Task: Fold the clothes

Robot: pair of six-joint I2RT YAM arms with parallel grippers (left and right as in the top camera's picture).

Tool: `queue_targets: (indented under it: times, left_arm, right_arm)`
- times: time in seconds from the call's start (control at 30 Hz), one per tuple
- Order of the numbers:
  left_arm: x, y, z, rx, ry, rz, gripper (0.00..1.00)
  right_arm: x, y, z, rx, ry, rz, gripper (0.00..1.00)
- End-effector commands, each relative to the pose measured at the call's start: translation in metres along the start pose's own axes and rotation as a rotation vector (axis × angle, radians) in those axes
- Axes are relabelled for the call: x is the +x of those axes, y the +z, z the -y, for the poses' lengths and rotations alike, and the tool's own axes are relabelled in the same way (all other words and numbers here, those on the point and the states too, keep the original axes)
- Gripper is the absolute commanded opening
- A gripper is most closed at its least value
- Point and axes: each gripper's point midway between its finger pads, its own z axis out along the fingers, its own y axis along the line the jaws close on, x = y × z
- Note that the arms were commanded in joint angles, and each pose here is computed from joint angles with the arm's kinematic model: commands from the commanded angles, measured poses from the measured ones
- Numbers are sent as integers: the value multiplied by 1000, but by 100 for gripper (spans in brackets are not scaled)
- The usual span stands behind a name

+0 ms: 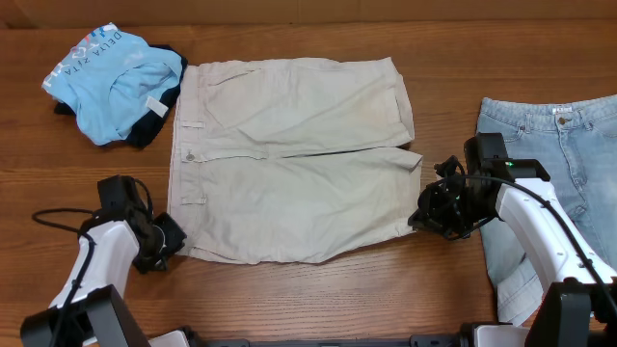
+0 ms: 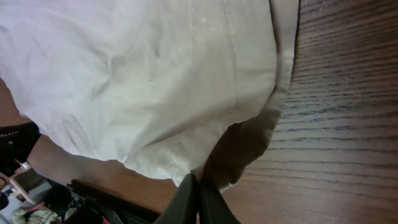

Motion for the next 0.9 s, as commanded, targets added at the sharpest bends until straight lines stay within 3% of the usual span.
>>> queue_targets:
  times: [0.0,0.17,0.37,0.6,0.87]
  left_arm:
    - [14,16,-18,-68,1,-38,4]
    - [13,-11,-14,-93,8,-111,4]
    - [-11,-84,6,-82,106,-142,4]
    - [-37,-189,41,59,137,85,4]
    - [-19,-266,13,-13,91,310,4]
  right_arm:
    - [-5,-9,-9,-15,-21,35,4]
    - [-2,-35,-13,36,-27,64,4]
    - [3,-110,-39,101,-77,213,4]
    - [14,-196,-55,187,6,431,4]
    - [25,-235,-72,173,-27,525,4]
